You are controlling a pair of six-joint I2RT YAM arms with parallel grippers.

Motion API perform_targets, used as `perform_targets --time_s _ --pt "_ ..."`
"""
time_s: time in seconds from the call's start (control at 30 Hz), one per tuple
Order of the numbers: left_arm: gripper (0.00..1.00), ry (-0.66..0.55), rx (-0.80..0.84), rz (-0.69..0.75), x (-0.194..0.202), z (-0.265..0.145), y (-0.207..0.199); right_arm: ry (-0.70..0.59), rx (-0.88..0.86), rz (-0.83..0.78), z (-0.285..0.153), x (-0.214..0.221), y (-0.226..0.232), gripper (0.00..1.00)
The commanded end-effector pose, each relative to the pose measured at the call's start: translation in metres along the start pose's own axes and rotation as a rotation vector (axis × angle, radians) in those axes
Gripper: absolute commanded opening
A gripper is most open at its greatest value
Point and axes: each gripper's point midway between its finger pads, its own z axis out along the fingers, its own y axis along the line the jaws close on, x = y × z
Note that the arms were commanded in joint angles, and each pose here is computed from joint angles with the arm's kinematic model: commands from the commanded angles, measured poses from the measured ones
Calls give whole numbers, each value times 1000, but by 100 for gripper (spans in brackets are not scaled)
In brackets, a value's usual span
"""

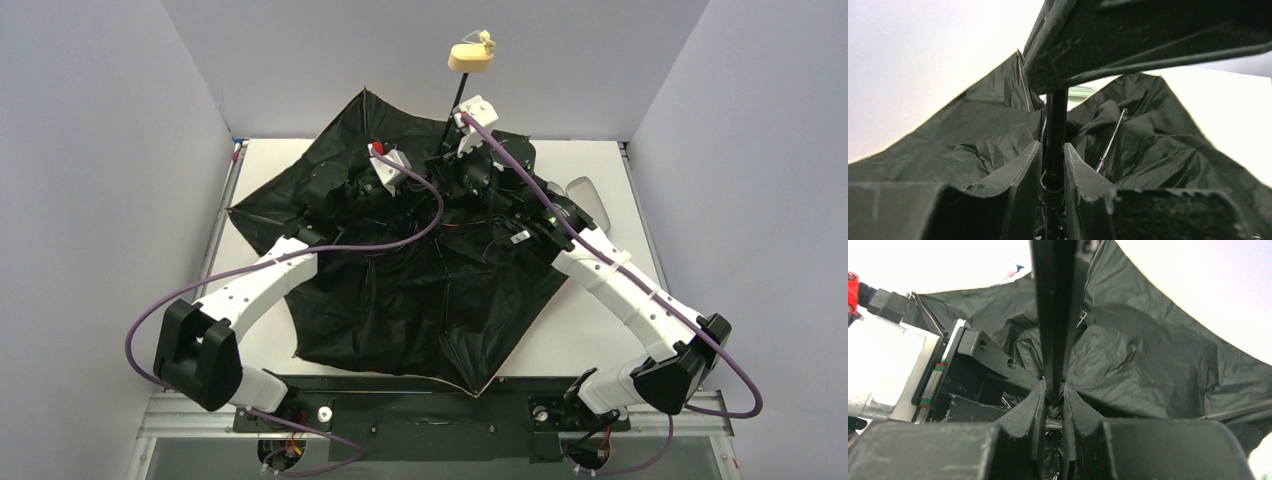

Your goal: Open the umbrella

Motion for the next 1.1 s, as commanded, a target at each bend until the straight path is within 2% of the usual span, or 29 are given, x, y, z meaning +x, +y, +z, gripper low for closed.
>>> perform_targets --time_s 0.0,0.3,0.4,0.43,0.47,0.5,0.53,0.77,0.83,0.87,0.9,0.93,1.0,1.07 --pt "23 284 -103 -102 109 -23 30 -494 19 24 -59 -165 -8 0" --pt "23 368 -149 -101 140 -19 53 -546 -8 29 -71 -183 -2 0" --pt "16 373 -161 -104 142 -18 62 -554 -18 23 -75 -186 -1 0" --pt "11 369 -162 -104 141 -18 63 -551 -21 21 -77 -185 0 0" --pt "8 360 -163 -98 136 -16 66 -547 -24 16 -77 -183 1 0" --pt "1 354 -162 -95 133 -16 68 -537 -23 14 -77 -178 0 0" --pt "0 340 -164 -86 125 -14 70 -516 -24 12 -73 -169 0 0" --pt "0 176 -189 68 46 -12 83 -428 -41 -41 -75 -123 1 0" --pt "0 129 -212 109 20 -13 91 -394 -50 -70 -76 -107 2 11" --pt "0 113 -224 122 10 -15 95 -369 -53 -81 -77 -95 2 25" --pt "0 74 -238 151 -11 -15 100 -354 -62 -99 -78 -88 3 31" --pt "0 58 -249 167 -20 -17 105 -314 -66 -107 -79 -70 3 47" --pt "0 7 -279 216 -52 -21 115 -251 -71 -115 -85 -41 3 67" --pt "0 -45 -299 266 -83 -27 121 -194 -62 -137 -94 -14 0 73"
